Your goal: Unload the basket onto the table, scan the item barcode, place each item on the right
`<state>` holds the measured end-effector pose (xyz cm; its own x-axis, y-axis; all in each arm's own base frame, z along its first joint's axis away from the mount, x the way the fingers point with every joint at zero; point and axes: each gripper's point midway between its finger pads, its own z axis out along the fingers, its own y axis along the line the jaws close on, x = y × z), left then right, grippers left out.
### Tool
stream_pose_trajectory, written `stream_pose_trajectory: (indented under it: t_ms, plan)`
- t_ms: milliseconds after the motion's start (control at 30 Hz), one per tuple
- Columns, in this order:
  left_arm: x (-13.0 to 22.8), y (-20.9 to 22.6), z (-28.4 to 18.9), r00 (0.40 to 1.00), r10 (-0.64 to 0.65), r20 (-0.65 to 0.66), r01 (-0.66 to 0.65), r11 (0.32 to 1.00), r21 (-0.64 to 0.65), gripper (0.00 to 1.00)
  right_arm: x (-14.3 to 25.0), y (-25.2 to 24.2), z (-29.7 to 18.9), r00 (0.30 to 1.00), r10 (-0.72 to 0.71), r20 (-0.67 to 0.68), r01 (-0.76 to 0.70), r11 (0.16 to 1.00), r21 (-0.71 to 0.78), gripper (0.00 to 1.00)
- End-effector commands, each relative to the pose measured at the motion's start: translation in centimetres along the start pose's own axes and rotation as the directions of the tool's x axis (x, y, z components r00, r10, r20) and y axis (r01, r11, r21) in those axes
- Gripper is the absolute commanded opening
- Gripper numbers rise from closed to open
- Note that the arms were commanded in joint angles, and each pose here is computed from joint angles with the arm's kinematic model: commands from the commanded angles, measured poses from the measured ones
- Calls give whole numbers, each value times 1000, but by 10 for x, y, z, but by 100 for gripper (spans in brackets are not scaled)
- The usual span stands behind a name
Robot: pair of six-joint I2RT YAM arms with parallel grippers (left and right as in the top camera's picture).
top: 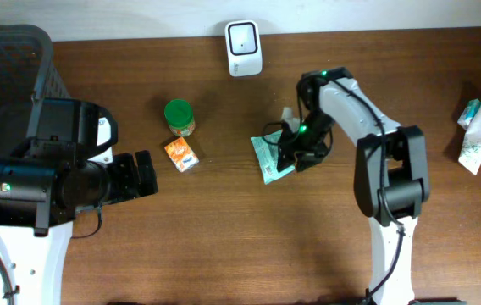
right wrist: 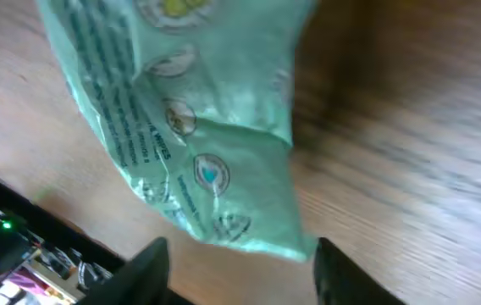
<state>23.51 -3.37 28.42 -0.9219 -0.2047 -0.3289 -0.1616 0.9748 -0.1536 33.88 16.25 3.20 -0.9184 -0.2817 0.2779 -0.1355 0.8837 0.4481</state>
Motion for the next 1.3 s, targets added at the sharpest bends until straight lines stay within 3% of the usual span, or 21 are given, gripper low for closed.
stream_pose_trajectory:
  t_ms: [0, 100, 200, 300, 400, 500, 600, 767, 867, 1067, 1267]
  plan:
    - [-1, 1, -3, 1000, 8, 16, -8, 1000, -3, 99, -1, 39, 14, 996, -86, 0, 86, 993, -77, 47]
    - [-1, 1, -3, 1000, 8, 16, -8, 1000, -3, 99, -18, 69, 12, 988, -139, 74, 148, 980, -137, 53]
    - [-1, 1, -3, 1000, 8, 16, -8, 1000, -3, 99, -47, 84, -29, 972, -115, 205, 154, 971, -185, 57]
    - [-1, 1, -3, 1000, 8, 16, -8, 1000, -3, 99, -63, 83, -74, 944, -111, 310, 176, 966, -192, 59]
    - [-1, 1, -3, 1000, 8, 16, -8, 1000, -3, 99, -69, 68, -87, 933, -103, 345, 168, 972, -162, 65]
    - [-1, 1, -3, 1000, 8, 16, -8, 1000, -3, 99, -78, 37, -84, 927, -110, 359, 115, 993, 7, 88]
    - [-1, 1, -3, 1000, 8, 16, -8, 1000, -3, 99, -87, 39, -83, 910, -154, 385, 152, 988, 37, 94]
    - [-1, 1, -3, 1000, 8, 16, -8, 1000, -3, 99, -95, 63, -70, 852, -355, 383, 341, 934, 108, 89]
    - [-1, 1, -3, 1000, 8, 16, -8, 1000, -3, 99, -100, 69, -55, 837, -414, 358, 379, 910, 166, 87]
    - [-1, 1, -3, 1000, 8, 16, -8, 1000, -3, 99, -105, 51, -25, 873, -392, 290, 351, 918, 184, 87]
    - [-1, 1, -3, 1000, 8, 16, -8, 1000, -3, 99, -79, 25, -18, 946, -274, 175, 229, 944, 236, 72]
